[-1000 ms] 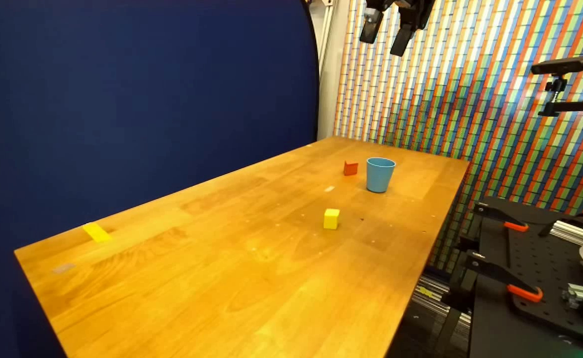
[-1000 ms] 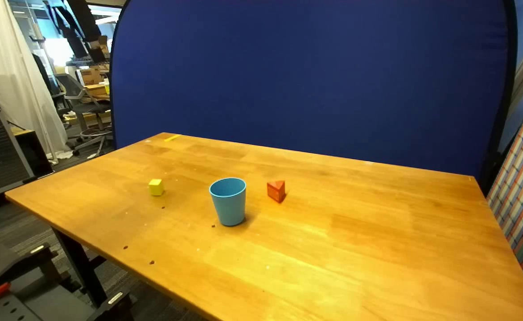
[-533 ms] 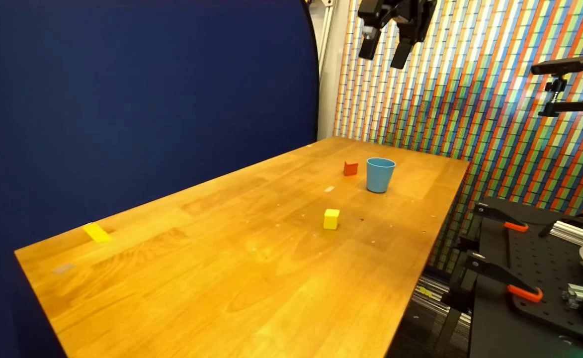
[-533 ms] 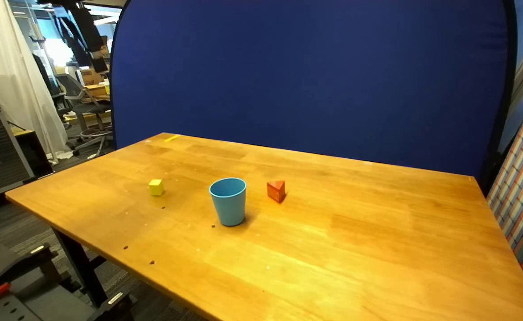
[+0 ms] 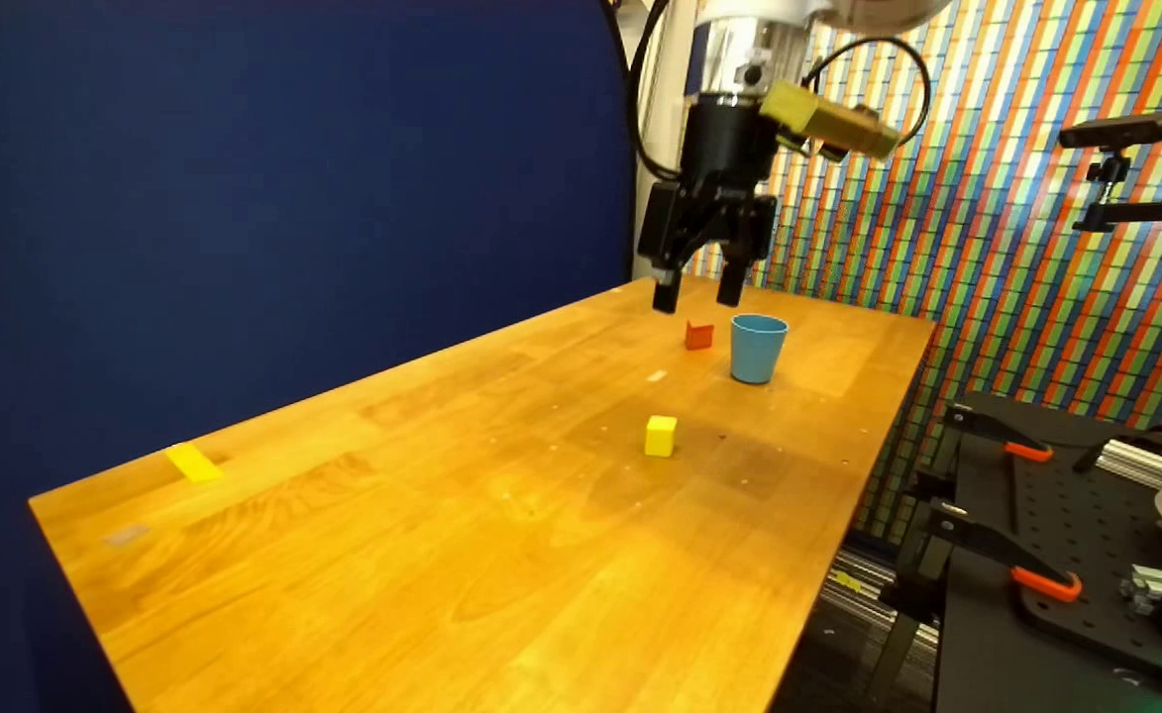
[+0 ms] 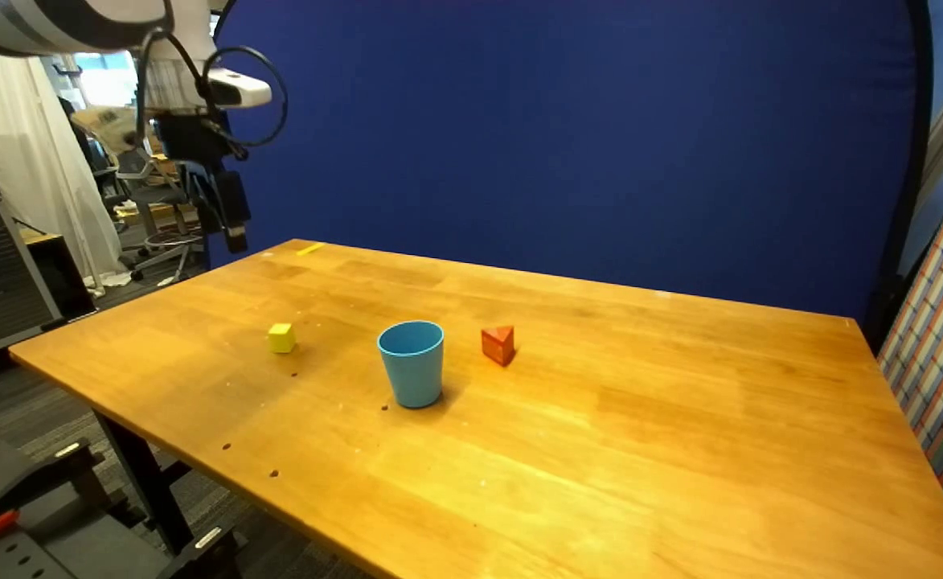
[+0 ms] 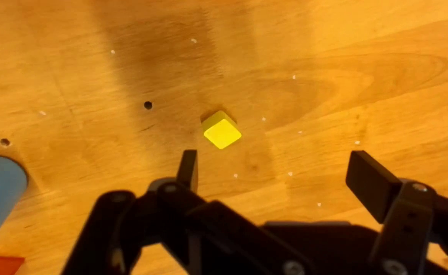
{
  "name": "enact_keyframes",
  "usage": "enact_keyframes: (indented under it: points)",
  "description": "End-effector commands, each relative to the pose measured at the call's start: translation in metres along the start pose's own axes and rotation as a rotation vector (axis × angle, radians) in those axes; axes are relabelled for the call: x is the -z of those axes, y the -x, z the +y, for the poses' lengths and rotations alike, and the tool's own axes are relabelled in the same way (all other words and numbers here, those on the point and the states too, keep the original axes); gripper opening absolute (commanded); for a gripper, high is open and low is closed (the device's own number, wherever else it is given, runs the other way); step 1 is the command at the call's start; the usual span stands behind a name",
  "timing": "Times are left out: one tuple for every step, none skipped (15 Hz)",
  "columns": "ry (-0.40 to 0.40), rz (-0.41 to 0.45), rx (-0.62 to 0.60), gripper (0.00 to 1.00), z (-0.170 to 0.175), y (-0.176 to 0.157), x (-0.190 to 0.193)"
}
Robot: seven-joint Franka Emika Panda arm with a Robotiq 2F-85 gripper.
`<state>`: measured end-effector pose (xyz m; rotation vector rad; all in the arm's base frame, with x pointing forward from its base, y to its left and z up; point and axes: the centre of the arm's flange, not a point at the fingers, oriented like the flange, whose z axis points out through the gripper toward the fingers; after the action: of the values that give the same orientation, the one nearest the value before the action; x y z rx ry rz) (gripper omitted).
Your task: Put the yellow block in the blue cup
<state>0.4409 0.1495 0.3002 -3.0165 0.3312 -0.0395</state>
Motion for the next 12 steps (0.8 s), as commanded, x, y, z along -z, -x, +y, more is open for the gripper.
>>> enact_keyframes:
  points:
    - [0.015,-0.003,-0.019,1.00,-0.024,-0.035,-0.062]
    - [0.027,-0.009,-0.021,1.00,-0.026,-0.039,-0.076]
    - [0.039,-0.018,-0.022,1.00,-0.028,-0.042,-0.090]
    - [0.042,-0.037,-0.026,1.00,-0.029,-0.045,-0.102]
    - [0.045,-0.054,-0.031,1.00,-0.029,-0.046,-0.112]
    - [0.061,-0.058,-0.044,1.00,-0.029,-0.049,-0.121]
    - [0.079,-0.062,-0.058,1.00,-0.028,-0.050,-0.131]
    - [0.100,-0.061,-0.069,1.00,-0.028,-0.051,-0.138]
    - [0.131,-0.048,-0.083,1.00,-0.027,-0.053,-0.145]
    - [0.167,-0.020,-0.101,1.00,-0.026,-0.054,-0.149]
    - [0.200,-0.006,-0.114,1.00,-0.024,-0.056,-0.152]
    - [0.224,0.002,-0.128,1.00,-0.020,-0.056,-0.154]
